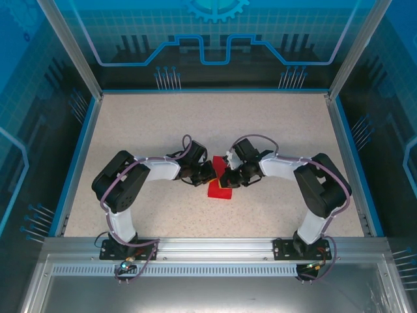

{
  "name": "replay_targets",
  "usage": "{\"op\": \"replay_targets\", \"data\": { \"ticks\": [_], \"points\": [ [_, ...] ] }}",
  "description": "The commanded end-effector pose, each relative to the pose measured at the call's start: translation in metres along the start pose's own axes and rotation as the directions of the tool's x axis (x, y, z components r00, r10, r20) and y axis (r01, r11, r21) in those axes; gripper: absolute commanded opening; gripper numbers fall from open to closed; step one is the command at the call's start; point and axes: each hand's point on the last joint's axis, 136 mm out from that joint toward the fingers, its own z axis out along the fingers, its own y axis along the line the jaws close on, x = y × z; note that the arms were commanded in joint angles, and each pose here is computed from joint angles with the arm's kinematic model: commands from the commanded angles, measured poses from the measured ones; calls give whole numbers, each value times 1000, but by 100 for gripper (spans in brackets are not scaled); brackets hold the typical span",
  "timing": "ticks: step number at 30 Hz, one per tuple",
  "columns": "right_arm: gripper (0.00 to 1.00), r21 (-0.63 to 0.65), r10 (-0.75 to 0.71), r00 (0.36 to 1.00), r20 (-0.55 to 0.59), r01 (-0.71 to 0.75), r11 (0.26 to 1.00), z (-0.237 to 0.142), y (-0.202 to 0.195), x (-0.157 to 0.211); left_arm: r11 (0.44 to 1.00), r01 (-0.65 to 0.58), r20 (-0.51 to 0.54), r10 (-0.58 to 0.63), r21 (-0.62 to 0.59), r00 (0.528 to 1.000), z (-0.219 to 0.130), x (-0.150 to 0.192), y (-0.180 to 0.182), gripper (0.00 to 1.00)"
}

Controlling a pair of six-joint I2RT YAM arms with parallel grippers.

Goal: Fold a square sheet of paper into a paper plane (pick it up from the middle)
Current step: Fold the square sheet of paper in half at the center of the table.

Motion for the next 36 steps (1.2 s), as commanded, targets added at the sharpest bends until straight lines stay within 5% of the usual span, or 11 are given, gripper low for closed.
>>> {"op": "replay_targets", "data": {
  "ticks": [1,19,27,32,36],
  "points": [
    [0,9,12,1000,-27,-12,1000,8,-7,9,890,108,-93,-165,-442,982,3,53,126,0],
    [0,116,108,989,-100,-97,989,-7,-64,100,879,106,-83,-163,-466,983,3,51,131,0],
    [0,55,57,988,143,-66,996,-63,-30,40,896,27,-94,-76,-443,993,-1,41,116,0],
    [0,10,42,978,205,-45,999,-71,-13,11,910,-170,-112,138,-378,984,-13,24,87,0],
    [0,63,20,970,241,-36,997,-67,-4,-17,861,-378,-145,349,-340,926,-25,12,65,0]
  ]
}}
